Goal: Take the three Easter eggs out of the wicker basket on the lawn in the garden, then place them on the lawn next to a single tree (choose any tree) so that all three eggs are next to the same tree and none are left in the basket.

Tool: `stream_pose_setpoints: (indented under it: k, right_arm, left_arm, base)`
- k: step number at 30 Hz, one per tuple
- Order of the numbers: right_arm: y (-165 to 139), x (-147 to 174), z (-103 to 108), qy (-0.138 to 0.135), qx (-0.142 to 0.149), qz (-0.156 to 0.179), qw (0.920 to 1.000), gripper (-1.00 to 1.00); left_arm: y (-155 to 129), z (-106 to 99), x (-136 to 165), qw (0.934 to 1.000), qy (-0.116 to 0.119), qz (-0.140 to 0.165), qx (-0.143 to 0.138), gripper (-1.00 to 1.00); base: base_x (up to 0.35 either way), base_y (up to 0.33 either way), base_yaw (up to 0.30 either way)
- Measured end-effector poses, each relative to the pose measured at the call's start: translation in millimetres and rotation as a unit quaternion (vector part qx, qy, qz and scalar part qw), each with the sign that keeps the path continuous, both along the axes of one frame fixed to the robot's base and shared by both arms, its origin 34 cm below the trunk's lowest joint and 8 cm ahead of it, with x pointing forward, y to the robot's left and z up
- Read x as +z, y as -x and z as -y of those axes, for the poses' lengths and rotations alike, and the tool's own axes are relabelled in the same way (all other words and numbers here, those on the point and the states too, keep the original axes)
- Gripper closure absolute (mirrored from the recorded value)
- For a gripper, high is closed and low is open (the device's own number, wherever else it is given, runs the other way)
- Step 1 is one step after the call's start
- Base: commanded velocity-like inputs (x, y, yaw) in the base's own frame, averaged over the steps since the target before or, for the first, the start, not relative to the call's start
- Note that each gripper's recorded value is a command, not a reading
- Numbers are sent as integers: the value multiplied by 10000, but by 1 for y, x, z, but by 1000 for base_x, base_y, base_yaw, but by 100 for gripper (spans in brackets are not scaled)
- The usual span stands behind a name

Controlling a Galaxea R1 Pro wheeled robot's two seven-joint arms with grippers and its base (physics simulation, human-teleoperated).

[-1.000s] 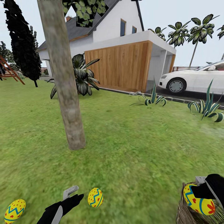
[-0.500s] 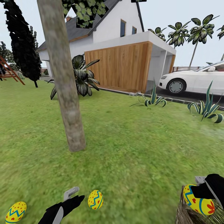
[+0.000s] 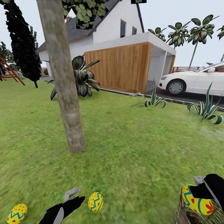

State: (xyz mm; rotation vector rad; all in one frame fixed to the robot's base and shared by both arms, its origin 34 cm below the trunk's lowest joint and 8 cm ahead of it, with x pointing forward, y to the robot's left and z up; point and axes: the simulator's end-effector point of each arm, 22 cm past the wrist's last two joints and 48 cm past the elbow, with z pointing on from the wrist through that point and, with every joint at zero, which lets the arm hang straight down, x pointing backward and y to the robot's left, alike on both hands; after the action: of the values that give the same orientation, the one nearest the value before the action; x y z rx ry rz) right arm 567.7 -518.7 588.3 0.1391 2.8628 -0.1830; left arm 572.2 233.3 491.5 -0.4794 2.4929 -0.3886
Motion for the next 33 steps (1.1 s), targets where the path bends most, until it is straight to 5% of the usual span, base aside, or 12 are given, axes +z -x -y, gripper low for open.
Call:
stream_pose_setpoints:
  k: [11, 25, 33]
  right_arm:
    - [-5, 22, -2, -71, -15, 44, 10000, 100]
    - [-10, 53, 0, 8, 18, 71, 10000, 100]
    - [-10, 55, -1, -8, 19, 50, 10000, 100]
  left_arm:
    - [-3, 0, 21, 10000, 2, -3, 3, -100]
    - [-6, 0, 48, 10000, 8, 0, 11, -100]
    - [-7, 0, 52, 10000, 16, 18, 12, -100]
  base:
    - [0, 0, 6]
    - [0, 0, 268]
    - [-87, 102, 20]
